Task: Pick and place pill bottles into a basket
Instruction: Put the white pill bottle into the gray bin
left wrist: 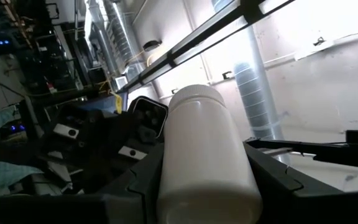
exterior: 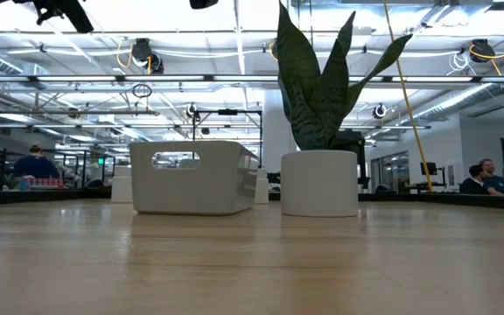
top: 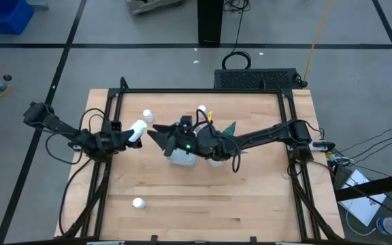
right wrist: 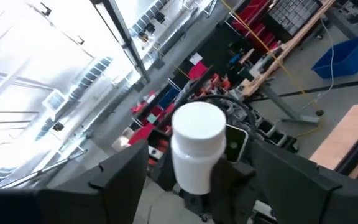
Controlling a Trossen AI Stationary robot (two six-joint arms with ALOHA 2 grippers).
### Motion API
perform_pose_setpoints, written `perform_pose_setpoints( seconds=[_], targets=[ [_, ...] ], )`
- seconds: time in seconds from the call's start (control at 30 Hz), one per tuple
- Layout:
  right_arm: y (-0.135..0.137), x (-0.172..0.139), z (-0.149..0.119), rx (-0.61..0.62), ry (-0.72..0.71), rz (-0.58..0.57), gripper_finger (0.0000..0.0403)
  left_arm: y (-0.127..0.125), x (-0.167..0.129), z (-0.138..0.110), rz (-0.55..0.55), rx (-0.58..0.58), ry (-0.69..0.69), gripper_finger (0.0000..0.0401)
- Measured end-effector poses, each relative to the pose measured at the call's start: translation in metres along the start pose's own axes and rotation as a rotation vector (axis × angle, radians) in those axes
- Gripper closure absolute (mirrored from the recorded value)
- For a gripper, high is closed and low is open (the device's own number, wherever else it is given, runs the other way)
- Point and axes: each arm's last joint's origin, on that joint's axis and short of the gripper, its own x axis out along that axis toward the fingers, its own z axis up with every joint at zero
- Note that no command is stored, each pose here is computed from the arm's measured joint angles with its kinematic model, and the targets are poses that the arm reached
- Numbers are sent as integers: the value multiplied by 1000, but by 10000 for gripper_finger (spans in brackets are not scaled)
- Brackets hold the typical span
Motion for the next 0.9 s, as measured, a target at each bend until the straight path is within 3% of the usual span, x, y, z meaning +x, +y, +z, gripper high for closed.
perform_pose_setpoints(
  seconds=[0.47,0.9],
  targets=[
    [-10,5,1,75,17,-9,122,0,4,1,66,33,-79,231],
    [-9,6,4,52,-3,12,122,0,43,-12,80,61,-26,232]
  ],
)
